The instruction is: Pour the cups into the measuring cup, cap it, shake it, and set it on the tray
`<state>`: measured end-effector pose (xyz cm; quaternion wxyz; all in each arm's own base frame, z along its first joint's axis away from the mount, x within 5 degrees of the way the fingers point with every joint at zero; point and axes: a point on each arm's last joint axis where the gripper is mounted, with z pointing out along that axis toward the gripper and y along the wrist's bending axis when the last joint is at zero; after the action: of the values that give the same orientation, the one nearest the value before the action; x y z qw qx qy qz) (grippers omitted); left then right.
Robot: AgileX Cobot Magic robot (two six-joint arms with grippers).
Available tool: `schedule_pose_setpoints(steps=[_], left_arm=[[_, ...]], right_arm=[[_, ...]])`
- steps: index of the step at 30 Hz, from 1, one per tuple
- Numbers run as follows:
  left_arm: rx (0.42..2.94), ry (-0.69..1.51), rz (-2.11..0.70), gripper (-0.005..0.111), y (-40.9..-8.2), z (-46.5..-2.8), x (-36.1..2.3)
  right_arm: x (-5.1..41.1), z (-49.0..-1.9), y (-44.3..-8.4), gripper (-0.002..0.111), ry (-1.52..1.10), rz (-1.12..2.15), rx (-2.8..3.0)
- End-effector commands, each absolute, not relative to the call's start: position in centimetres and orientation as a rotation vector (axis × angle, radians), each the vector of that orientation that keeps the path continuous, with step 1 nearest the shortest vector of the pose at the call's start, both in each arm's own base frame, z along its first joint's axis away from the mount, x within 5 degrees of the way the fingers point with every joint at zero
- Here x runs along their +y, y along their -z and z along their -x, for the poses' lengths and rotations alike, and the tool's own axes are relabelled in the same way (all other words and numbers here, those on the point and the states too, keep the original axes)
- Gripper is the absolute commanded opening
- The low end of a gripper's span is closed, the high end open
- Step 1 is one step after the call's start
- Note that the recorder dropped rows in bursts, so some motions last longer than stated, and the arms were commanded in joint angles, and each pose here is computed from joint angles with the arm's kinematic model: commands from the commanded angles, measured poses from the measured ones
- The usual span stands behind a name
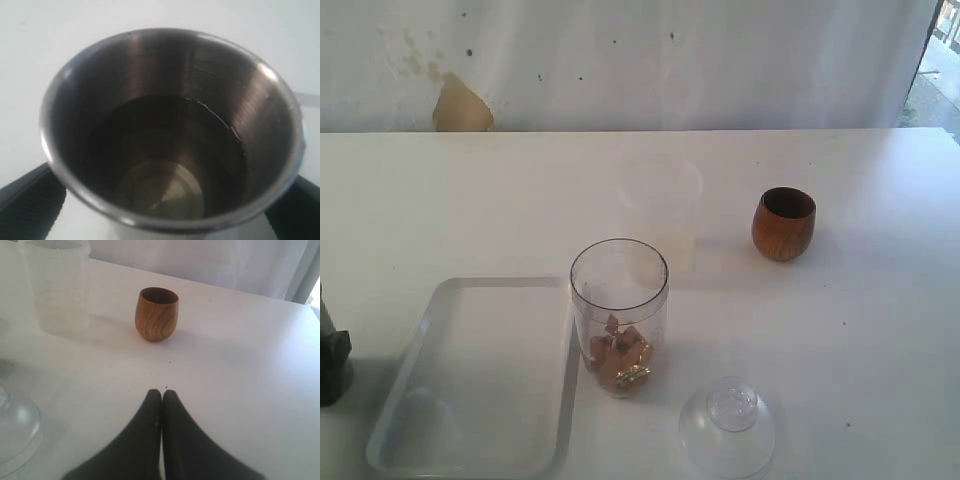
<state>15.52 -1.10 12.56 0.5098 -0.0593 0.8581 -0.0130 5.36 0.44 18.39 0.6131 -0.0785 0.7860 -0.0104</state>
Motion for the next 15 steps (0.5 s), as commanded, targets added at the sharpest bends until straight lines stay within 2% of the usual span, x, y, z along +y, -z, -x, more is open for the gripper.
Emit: schedule_pose_setpoints(steps=[1, 15], left_arm=[[2.045, 0.028, 0.129, 0.105, -12.6, -15.6, -1.2], [2.02, -0.017, 0.112, 0.105, -11.6, -16.3, -1.0]], right_arm=[[0.4, -5.3, -18.3, 0.0, 0.027, 0.176, 1.812], [0.4, -5.3, -18.3, 0.0, 0.003, 0.145, 1.814]])
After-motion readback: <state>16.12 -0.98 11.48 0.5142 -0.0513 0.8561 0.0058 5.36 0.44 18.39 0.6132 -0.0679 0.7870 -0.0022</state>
